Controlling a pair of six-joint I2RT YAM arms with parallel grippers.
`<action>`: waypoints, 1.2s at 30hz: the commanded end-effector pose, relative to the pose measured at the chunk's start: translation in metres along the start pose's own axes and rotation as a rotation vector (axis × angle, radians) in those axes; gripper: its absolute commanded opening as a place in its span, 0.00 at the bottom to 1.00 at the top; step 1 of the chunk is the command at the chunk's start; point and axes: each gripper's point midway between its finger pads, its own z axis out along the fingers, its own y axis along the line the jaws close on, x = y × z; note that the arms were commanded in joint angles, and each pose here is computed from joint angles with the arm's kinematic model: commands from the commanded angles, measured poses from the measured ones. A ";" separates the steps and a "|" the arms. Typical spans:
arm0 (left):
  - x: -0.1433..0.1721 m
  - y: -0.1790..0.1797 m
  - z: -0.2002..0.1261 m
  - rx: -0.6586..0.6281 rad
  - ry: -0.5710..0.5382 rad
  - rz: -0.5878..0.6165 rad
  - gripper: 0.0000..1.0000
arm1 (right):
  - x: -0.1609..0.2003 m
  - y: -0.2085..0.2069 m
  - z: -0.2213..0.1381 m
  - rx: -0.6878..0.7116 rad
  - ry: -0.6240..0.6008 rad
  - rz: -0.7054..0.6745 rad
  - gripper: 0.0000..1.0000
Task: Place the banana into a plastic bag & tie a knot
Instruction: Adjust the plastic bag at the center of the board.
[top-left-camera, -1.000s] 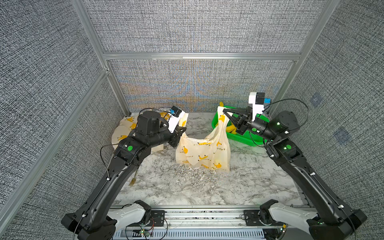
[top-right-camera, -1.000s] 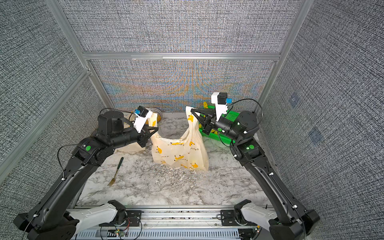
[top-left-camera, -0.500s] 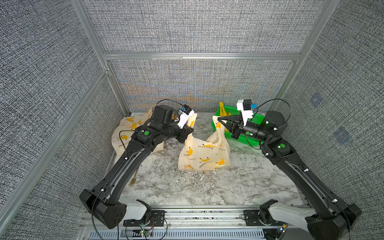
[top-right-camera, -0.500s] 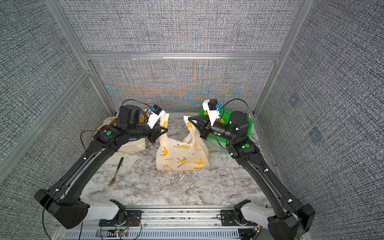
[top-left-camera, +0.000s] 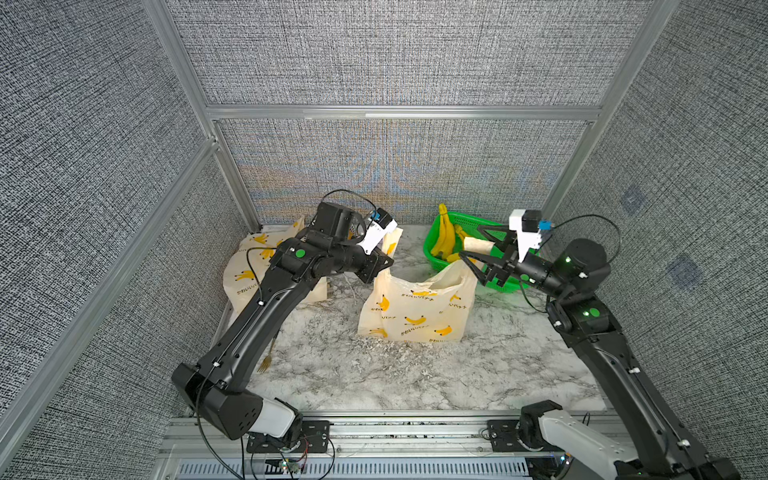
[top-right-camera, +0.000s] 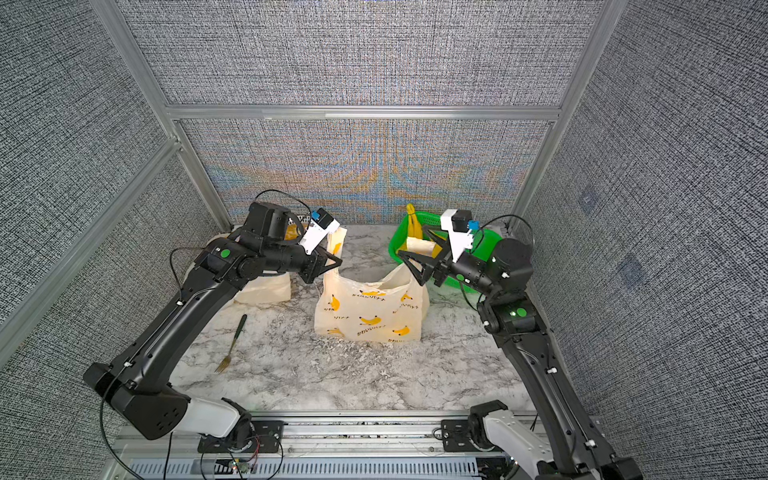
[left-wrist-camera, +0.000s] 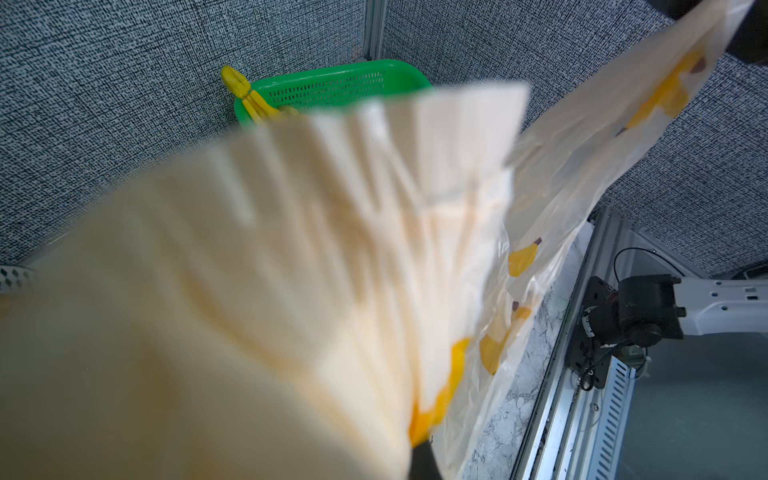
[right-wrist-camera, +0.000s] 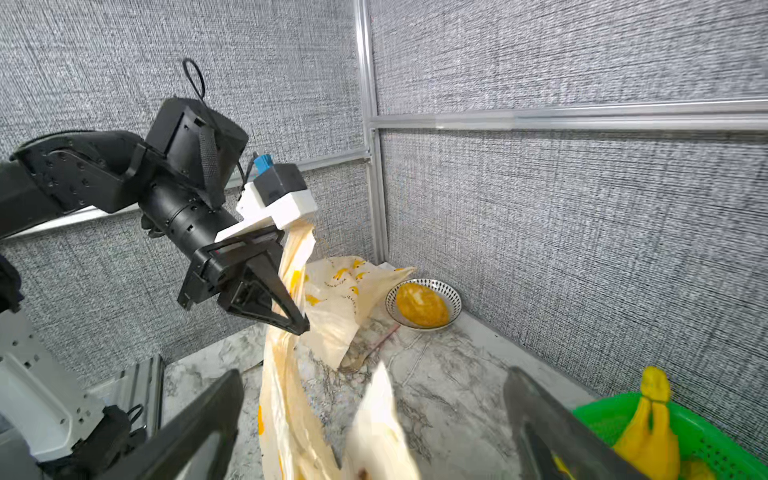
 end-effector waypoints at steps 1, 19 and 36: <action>0.004 -0.002 0.001 0.014 0.026 0.022 0.00 | -0.014 0.005 -0.016 -0.038 -0.091 0.017 0.98; -0.005 -0.013 0.021 0.122 0.053 0.068 0.00 | 0.064 0.014 -0.003 -0.276 0.065 0.111 0.12; 0.003 -0.026 0.032 0.195 0.049 0.059 0.34 | 0.084 0.034 0.043 -0.254 0.196 0.034 0.00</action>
